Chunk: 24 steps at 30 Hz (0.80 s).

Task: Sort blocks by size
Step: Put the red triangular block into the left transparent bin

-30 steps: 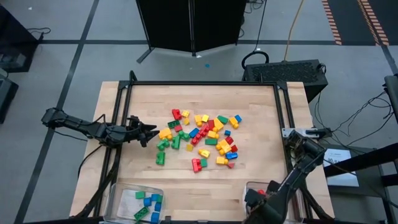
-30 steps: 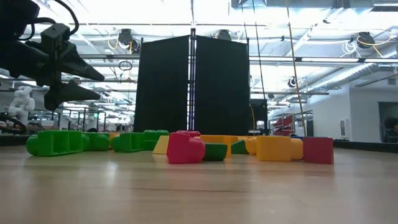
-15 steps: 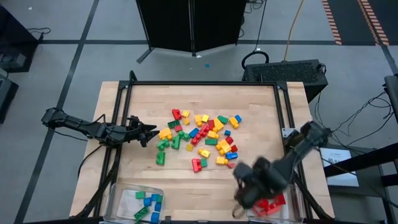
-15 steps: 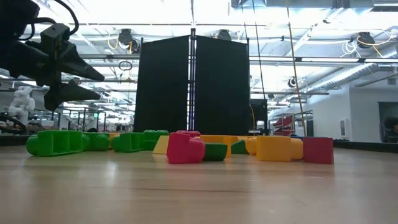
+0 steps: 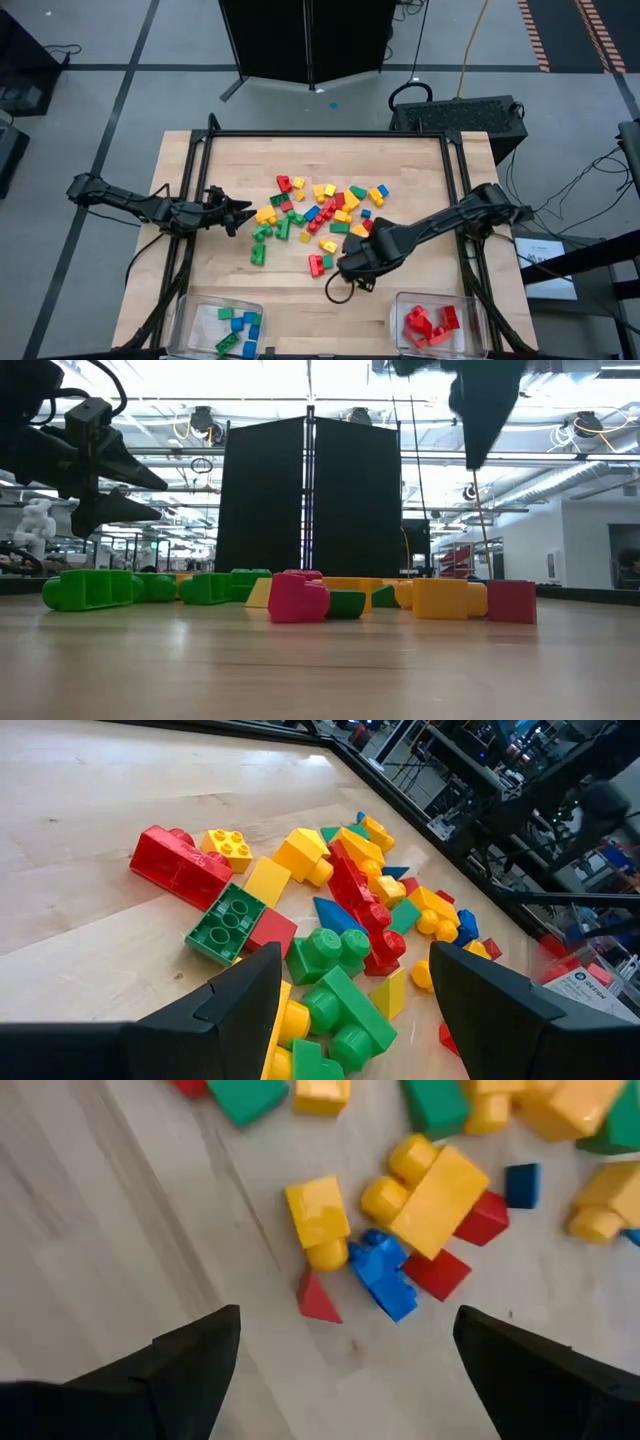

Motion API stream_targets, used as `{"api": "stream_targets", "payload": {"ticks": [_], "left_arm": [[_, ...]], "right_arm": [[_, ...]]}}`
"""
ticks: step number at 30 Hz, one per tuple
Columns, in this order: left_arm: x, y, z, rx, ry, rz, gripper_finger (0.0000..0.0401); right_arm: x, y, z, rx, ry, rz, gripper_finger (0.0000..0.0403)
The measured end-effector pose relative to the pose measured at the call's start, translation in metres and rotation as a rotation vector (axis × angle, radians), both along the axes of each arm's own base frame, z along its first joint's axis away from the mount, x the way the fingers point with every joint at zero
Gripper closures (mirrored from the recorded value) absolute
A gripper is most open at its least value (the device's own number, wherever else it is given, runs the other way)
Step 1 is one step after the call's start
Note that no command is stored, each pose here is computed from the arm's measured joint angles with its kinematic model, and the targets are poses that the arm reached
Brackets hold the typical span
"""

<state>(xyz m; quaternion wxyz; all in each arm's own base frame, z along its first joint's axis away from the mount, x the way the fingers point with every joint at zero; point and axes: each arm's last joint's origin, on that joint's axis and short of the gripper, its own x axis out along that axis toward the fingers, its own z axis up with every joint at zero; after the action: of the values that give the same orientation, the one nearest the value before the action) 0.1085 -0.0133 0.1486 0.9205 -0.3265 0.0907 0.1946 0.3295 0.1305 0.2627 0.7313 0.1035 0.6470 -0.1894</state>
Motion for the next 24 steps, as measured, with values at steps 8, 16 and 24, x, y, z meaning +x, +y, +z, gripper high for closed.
{"api": "stream_targets", "payload": {"ticks": [8,16,24], "left_arm": [[0.000,0.000,0.000,0.001,0.002,0.000,0.0146],[0.000,0.000,0.000,0.000,0.002,0.000,0.0146],[0.000,0.000,0.000,-0.005,0.000,0.002,0.0146]], "right_arm": [[-0.012,0.001,-0.053,0.039,0.082,0.062,0.0045],[-0.019,-0.001,-0.091,0.071,0.062,0.098,0.0045],[-0.021,-0.014,-0.117,0.092,0.019,0.058,0.0072]]}}
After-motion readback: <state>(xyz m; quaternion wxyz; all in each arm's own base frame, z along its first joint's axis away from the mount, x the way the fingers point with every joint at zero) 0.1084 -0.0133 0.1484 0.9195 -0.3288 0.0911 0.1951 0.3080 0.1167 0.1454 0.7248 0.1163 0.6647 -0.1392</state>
